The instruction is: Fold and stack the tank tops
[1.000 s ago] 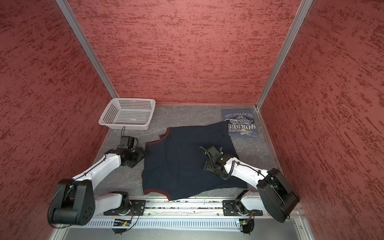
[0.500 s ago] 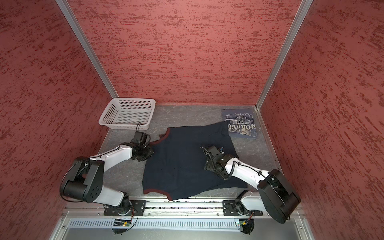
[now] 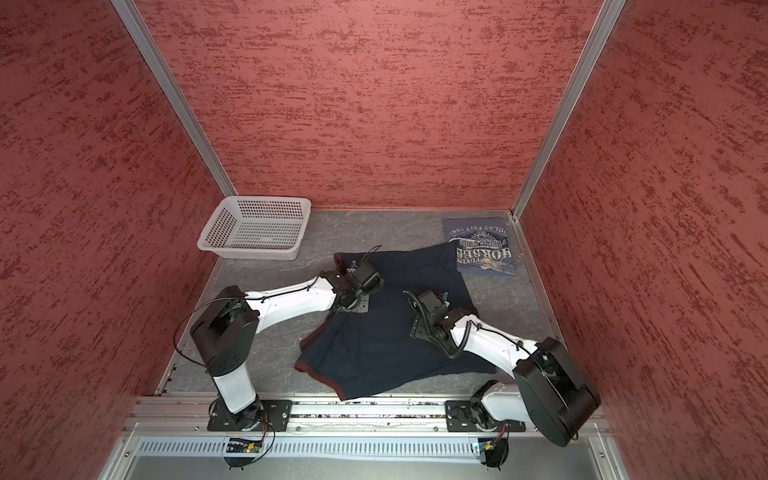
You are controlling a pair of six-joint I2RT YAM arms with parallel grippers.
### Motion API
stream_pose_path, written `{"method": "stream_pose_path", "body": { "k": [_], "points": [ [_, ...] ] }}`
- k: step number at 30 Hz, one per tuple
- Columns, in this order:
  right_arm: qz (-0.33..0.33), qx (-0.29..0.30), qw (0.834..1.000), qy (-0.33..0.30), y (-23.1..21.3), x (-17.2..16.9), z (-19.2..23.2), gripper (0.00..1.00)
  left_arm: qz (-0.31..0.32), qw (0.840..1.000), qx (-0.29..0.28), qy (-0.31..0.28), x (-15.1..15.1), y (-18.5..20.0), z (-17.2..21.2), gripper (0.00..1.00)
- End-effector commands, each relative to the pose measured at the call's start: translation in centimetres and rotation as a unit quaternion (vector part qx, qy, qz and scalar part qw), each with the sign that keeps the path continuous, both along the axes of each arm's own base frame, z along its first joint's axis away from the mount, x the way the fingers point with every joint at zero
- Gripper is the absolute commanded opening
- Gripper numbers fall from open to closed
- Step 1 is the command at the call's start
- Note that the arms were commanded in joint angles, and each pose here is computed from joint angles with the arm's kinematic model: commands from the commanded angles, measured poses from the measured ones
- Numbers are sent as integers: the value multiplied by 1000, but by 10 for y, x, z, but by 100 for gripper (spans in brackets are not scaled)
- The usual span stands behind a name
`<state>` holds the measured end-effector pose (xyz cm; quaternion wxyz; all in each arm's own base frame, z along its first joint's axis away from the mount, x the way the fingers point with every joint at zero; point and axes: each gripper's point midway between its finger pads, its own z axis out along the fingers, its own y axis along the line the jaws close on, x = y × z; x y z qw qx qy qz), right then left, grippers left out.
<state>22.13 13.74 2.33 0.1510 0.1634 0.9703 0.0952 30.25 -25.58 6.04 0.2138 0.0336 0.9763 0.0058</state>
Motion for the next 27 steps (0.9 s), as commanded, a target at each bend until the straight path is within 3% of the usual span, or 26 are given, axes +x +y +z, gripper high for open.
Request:
{"method": "stream_pose_path", "body": {
  "k": [1,5,10,17,21,27],
  "points": [
    [-12,-34,999,27,-19,-13,-19,78,-46,999,-11,-5,-1,-13,12,57],
    [-12,-32,999,28,-20,-15,-22,78,-32,998,-36,-45,0,6,43,66],
    [-10,-30,999,27,-19,-14,-22,78,14,992,-95,-85,-11,52,74,67],
    [-10,-31,999,28,-19,-13,-23,78,128,973,-181,-62,-35,128,54,59],
    [-10,-30,999,29,-18,-11,-23,78,126,968,-216,-26,-34,126,31,55],
    [-14,-27,999,30,-18,-12,-23,78,118,963,-242,-9,-1,111,15,49]
  ]
}}
